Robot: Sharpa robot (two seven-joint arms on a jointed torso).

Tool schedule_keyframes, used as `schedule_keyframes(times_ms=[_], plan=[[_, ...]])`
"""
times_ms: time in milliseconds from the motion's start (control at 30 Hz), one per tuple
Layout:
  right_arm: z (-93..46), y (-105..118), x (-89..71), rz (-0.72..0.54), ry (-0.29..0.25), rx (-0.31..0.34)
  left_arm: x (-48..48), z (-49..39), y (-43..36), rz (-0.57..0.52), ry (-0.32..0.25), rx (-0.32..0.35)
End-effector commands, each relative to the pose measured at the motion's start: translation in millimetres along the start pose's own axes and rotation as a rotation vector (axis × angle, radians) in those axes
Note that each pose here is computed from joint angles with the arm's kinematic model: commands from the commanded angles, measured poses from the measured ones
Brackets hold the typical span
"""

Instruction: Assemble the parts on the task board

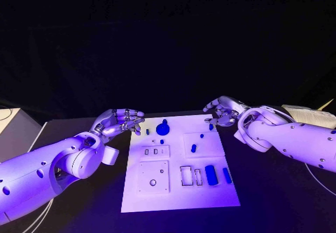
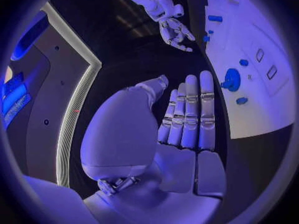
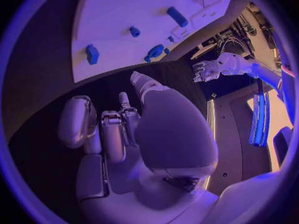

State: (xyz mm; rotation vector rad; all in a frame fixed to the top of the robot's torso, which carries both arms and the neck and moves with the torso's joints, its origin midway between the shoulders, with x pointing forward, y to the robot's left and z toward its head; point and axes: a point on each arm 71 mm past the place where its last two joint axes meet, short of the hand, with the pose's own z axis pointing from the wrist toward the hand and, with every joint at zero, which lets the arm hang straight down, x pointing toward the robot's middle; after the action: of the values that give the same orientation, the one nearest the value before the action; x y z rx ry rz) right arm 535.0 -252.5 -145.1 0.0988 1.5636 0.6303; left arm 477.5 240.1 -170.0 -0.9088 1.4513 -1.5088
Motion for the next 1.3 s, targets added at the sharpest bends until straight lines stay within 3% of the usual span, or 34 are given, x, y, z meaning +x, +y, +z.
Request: schedule_keyframes(times_ms=[33,233,433,833,1300], plan=[[-4.3,-8,2.1,0.024,0.083,-0.035,6.5,-0.5,0.8,-0.027,0.081,0.01],[-11.2,-30,-4.2,-0.033,0.097,-0.005,6.7,-1.2,4.0,-0.006,0.078,-0.002],[-13.3,-41,0.0,-0.049,0.11,0.015,7.6,-1.9,7.5,0.023,0.082,-0.02],[-3.5,-43,9.3,-0.056,0.089,0.041,12.9,-3.1,10.7,0.048,0.135,-0.049],[6.1,-34,25.1,-0.046,0.11,0.041,10.9,-3.6,9.3,0.062,0.106,-0.036]])
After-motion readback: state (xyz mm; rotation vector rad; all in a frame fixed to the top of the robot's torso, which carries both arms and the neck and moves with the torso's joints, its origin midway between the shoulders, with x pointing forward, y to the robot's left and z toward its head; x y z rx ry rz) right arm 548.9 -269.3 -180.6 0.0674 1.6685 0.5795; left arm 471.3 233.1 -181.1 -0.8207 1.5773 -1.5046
